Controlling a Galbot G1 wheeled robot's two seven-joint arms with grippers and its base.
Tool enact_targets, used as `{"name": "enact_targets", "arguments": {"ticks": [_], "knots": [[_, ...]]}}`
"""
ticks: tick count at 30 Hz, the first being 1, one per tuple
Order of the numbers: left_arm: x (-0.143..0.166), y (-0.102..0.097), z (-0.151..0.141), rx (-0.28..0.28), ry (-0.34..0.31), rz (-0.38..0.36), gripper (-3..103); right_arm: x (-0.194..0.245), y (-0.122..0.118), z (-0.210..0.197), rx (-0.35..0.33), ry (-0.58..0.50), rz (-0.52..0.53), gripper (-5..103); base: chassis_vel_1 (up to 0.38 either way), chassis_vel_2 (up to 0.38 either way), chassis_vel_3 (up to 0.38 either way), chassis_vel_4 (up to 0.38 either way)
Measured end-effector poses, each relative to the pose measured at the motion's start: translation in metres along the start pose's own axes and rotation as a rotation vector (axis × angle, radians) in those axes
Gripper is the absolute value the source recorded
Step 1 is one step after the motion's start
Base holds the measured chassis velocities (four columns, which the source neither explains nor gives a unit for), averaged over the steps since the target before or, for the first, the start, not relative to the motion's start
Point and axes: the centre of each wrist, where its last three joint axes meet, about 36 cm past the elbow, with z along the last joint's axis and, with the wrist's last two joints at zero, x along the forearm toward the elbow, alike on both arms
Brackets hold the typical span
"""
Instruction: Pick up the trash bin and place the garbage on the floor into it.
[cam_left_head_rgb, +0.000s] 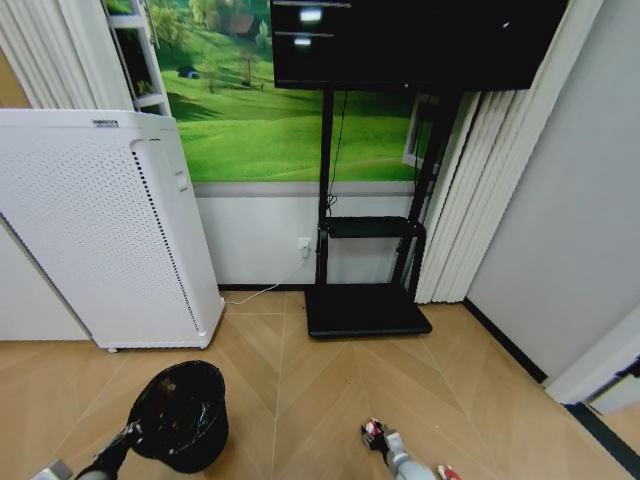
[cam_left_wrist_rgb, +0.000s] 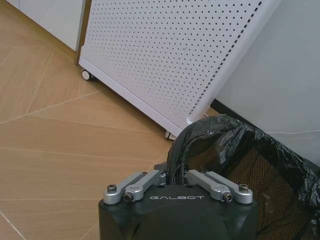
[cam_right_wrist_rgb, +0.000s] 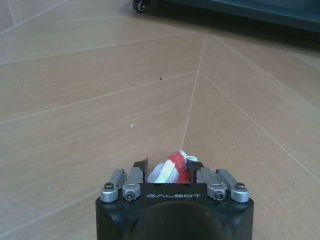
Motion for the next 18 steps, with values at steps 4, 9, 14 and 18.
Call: {"name": "enact_targets", "arguments": {"ticks": [4, 9, 14, 18], "knots": [[-0.002, -0.004, 0.001, 0.004, 0.001, 0.005, 7, 0.007, 0.000, 0.003, -0.005, -0.008, 0.000, 28, 0.000, 0.000, 0.000, 0.000], [-0.003, -0.006, 0.002, 0.007, 0.003, 0.010, 7, 0.014, 0.002, 0.002, -0.014, -0.024, -0.003, 14, 0.000, 0.000, 0.000, 0.000], [-0.003, -0.006, 0.002, 0.009, 0.002, 0.010, 7, 0.022, 0.003, -0.006, -0.027, -0.064, -0.001, 12, 0.000, 0.000, 0.000, 0.000], [-0.003, -0.006, 0.003, 0.009, 0.002, 0.012, 7, 0.028, 0.002, -0.014, -0.035, -0.101, 0.003, 12, 0.000, 0.000, 0.000, 0.000]]}}
